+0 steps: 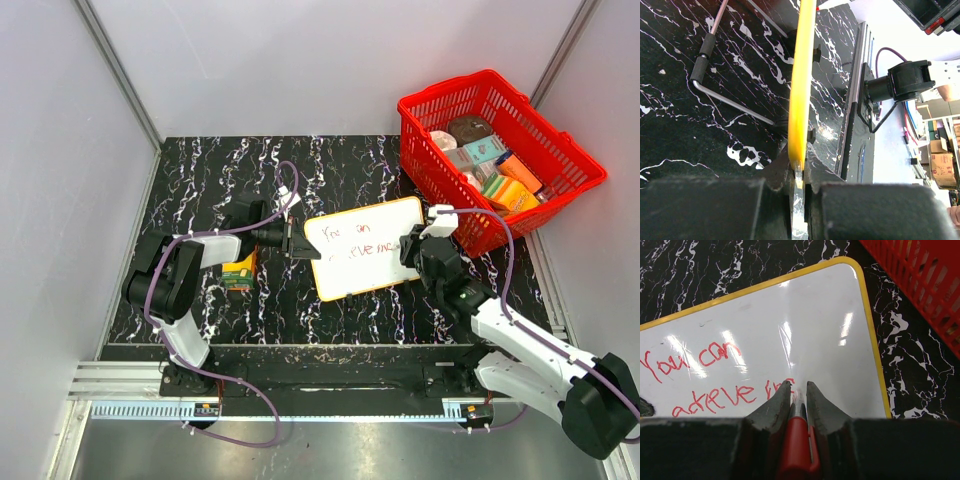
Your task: Write a sentence on the whiteboard
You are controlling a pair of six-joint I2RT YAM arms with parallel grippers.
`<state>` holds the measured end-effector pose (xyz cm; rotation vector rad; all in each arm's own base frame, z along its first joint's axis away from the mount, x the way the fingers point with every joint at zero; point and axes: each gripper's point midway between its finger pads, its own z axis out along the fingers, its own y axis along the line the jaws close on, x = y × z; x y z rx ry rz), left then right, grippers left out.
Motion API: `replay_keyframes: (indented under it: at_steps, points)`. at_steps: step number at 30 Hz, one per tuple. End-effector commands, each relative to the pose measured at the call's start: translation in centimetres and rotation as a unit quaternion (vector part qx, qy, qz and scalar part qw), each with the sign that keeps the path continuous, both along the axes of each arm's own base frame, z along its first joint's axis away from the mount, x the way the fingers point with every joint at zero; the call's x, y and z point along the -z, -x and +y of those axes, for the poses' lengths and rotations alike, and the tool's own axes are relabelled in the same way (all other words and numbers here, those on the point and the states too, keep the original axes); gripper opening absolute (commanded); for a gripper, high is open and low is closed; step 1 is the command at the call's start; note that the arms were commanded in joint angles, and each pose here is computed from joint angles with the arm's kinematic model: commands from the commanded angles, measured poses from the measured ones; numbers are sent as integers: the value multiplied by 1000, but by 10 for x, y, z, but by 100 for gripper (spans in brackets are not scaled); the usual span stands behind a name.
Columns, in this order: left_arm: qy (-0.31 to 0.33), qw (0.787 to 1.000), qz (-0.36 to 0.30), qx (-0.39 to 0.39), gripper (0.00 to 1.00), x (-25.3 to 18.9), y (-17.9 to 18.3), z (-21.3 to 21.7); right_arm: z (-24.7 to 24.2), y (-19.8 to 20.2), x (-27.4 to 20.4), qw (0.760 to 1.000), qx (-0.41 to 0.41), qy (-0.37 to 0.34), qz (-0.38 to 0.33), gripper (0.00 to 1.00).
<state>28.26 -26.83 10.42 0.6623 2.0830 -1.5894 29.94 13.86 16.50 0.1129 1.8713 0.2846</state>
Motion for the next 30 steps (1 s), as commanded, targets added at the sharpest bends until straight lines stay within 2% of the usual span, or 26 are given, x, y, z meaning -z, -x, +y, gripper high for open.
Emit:
replay_keyframes:
  at_steps: [1, 15, 22, 30]
  points:
    - [2, 999, -36, 13, 0, -12, 1, -5, -4, -11, -21, 999, 22, -6, -25, 0]
    - [2, 999, -37, 13, 0, -12, 1, -5, 7, -22, -45, 998, 15, -26, -51, 0]
    - [2, 999, -37, 13, 0, -12, 1, -5, 5, -14, -51, 998, 4, -32, -62, 0]
    - [2, 999, -37, 13, 0, -13, 1, -5, -4, -12, -42, 998, 20, -16, -55, 0]
